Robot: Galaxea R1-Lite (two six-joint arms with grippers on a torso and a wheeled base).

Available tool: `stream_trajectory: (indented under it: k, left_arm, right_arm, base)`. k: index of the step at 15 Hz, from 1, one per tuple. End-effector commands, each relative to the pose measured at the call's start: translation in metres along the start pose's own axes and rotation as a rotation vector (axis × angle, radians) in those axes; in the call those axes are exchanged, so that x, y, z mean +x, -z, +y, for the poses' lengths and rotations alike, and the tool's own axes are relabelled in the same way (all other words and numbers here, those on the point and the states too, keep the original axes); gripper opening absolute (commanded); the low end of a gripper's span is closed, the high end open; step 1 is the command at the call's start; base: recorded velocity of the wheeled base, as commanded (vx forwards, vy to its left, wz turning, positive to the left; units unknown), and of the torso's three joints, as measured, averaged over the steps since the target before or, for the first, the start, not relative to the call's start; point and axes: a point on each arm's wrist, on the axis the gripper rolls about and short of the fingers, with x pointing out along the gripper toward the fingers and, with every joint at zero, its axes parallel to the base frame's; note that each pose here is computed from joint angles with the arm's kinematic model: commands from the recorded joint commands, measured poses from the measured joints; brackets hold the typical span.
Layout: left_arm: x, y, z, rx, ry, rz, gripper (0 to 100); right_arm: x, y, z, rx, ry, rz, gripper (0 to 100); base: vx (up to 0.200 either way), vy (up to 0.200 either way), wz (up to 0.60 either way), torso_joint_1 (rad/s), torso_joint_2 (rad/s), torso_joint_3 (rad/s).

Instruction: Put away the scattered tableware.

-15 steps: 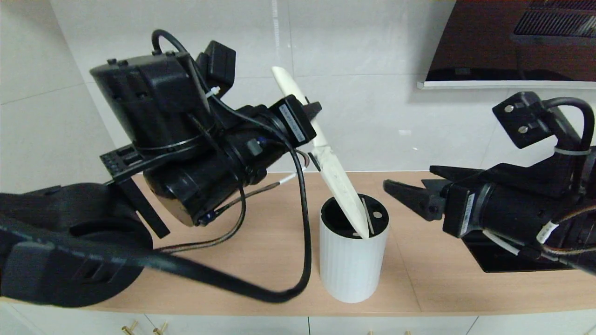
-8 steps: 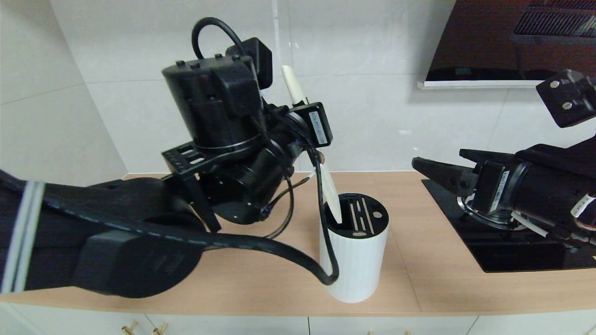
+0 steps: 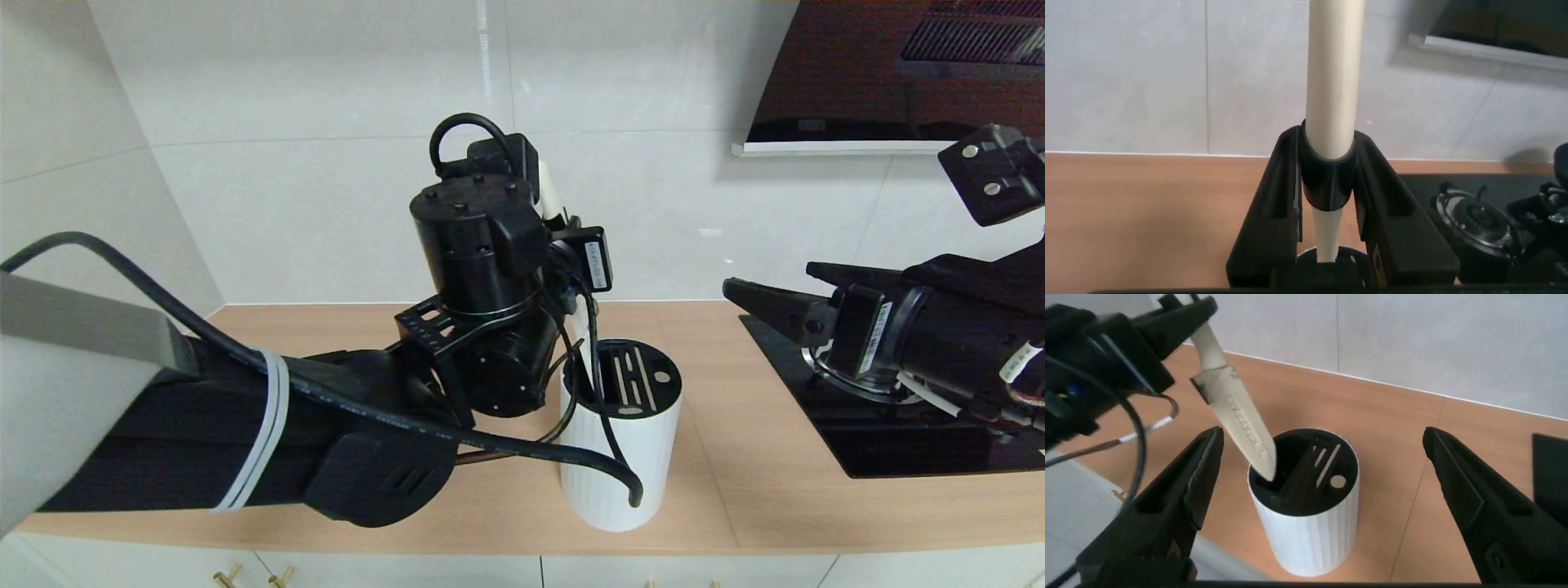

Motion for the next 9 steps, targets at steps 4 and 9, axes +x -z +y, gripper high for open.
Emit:
stream_trajectory:
  k: [4, 9]
  left_arm:
    - [0.008, 0.018, -0.004, 0.011, -0.004, 0.015, 0]
    - [0.011, 0.054, -0.012, 0.065, -0.01, 0.082, 0]
  right_arm:
    - [0.004, 0.004, 0.001, -0.003, 0.001, 0.016, 100]
    - [0.008, 0.007, 0.001, -0.006, 0.003, 0.031, 100]
  base:
    - [0.0, 0.0, 0.0, 0.0, 0.0, 0.0]
    - [0.0, 0.0, 0.0, 0.0, 0.0, 0.0]
